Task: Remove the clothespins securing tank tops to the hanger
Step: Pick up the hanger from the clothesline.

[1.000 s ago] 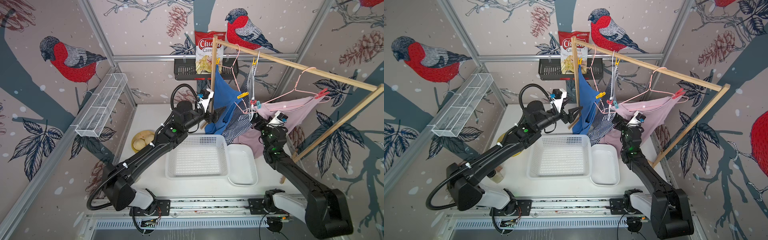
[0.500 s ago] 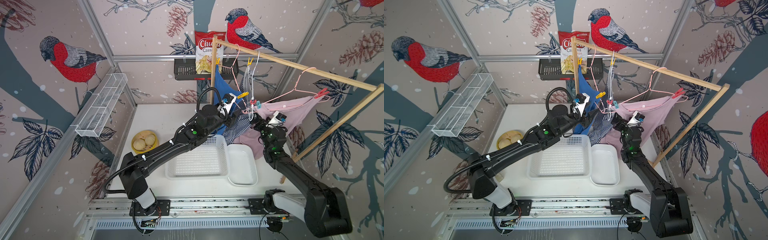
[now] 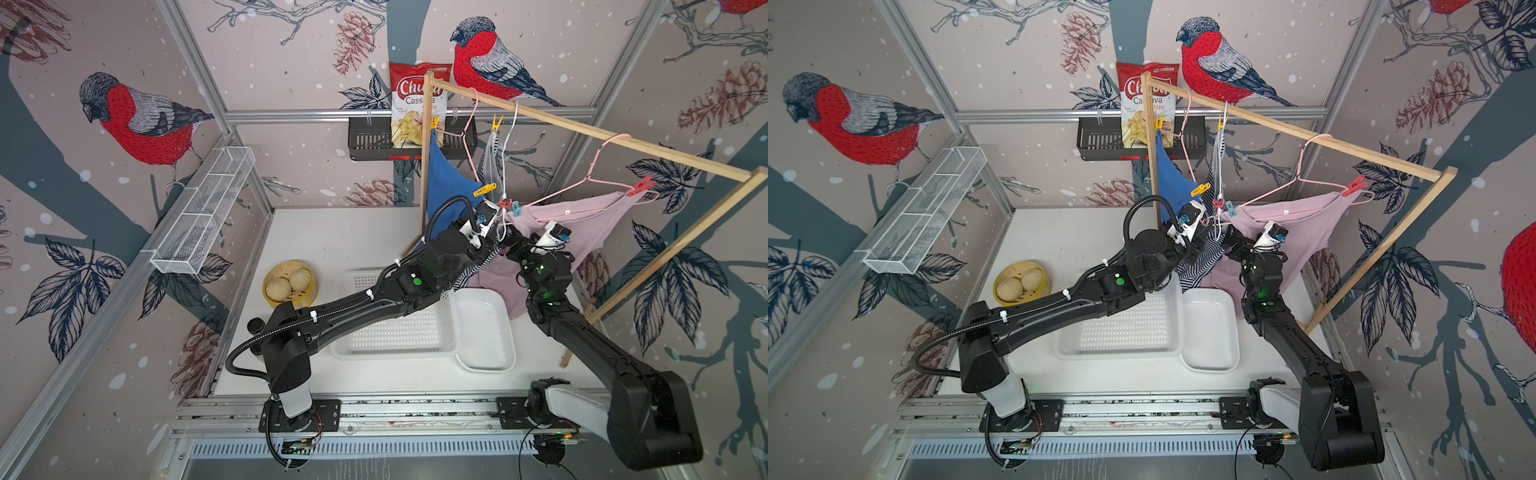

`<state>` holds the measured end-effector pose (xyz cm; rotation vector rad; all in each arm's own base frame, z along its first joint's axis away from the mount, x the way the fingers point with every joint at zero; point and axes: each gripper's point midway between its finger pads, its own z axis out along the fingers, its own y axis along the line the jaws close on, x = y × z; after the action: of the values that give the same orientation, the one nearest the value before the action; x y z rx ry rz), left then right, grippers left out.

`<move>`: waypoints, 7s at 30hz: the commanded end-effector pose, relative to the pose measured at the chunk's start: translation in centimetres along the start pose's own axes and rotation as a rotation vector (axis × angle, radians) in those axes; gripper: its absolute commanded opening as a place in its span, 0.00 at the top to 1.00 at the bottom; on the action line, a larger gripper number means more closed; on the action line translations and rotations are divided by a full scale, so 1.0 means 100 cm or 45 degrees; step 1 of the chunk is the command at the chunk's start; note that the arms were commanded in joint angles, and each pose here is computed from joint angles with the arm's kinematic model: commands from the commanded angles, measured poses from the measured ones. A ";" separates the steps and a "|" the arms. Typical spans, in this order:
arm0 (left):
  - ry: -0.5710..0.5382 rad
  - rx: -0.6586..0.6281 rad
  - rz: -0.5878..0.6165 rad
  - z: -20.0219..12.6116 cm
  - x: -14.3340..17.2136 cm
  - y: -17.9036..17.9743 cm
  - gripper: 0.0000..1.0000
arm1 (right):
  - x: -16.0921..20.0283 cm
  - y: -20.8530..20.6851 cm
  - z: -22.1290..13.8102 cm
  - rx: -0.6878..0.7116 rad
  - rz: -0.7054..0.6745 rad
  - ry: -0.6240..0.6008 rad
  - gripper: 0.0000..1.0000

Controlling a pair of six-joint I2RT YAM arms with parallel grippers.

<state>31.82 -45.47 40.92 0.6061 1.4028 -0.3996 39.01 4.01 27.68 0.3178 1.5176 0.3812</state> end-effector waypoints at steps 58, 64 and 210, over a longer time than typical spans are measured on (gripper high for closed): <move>-0.652 -0.289 -0.161 -0.191 -0.157 0.158 1.00 | 0.003 0.103 -0.111 -0.562 -0.228 0.118 0.00; -0.711 -0.190 -0.198 -0.227 -0.186 0.163 1.00 | -0.012 0.137 -0.120 -0.705 -0.233 0.096 0.00; -0.266 0.706 -0.293 -0.260 0.017 0.218 1.00 | -0.027 0.214 -0.072 -1.295 -0.348 0.498 0.01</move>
<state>25.79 -12.11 39.86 0.7719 1.2342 -1.0558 30.66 21.43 38.85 -0.7764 1.5498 0.9422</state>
